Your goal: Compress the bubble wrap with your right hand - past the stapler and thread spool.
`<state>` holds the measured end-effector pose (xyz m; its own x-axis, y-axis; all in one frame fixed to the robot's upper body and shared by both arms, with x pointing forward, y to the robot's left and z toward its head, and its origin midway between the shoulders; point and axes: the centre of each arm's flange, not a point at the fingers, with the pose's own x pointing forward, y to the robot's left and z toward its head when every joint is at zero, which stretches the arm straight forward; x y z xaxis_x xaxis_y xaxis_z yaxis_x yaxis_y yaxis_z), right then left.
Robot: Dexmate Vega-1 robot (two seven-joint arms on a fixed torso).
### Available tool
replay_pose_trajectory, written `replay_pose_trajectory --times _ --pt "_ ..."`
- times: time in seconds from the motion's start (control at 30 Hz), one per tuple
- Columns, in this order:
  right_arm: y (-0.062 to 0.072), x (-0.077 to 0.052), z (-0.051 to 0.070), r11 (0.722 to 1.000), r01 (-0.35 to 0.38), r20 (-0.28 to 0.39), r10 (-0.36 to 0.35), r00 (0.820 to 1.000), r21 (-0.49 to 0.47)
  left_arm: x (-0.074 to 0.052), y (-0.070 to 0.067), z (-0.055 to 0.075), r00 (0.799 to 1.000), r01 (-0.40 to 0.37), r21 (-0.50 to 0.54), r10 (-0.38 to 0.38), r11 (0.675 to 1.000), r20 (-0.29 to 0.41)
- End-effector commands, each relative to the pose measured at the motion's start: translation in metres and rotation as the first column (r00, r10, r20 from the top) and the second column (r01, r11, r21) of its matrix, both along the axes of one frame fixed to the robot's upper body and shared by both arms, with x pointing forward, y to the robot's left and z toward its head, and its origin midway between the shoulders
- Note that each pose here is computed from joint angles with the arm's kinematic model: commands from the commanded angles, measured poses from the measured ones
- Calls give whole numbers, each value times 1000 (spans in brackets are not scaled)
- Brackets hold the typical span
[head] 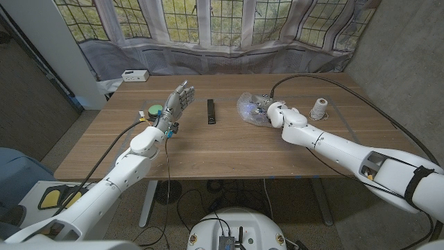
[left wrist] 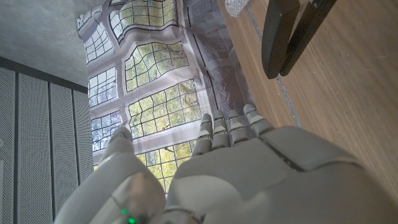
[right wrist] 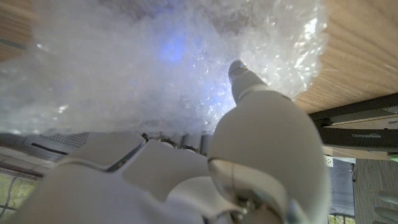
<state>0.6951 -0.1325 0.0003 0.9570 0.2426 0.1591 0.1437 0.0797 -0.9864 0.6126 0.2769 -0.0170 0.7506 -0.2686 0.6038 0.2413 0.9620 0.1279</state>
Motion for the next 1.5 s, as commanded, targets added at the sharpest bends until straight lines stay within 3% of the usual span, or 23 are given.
replay_pose_trajectory --times 0.03,0.53,1.5 --pt "-2 -6 1 998 -30 76 26 997 55 0 1 1 1000 1 2 -1 1000 -1" --pt "-3 -9 4 996 -43 128 33 991 79 3 0 2 1000 4 4 -4 1000 -8" --pt "-12 -31 22 982 -94 242 54 969 161 6 -3 4 1000 9 4 -9 1000 -9"
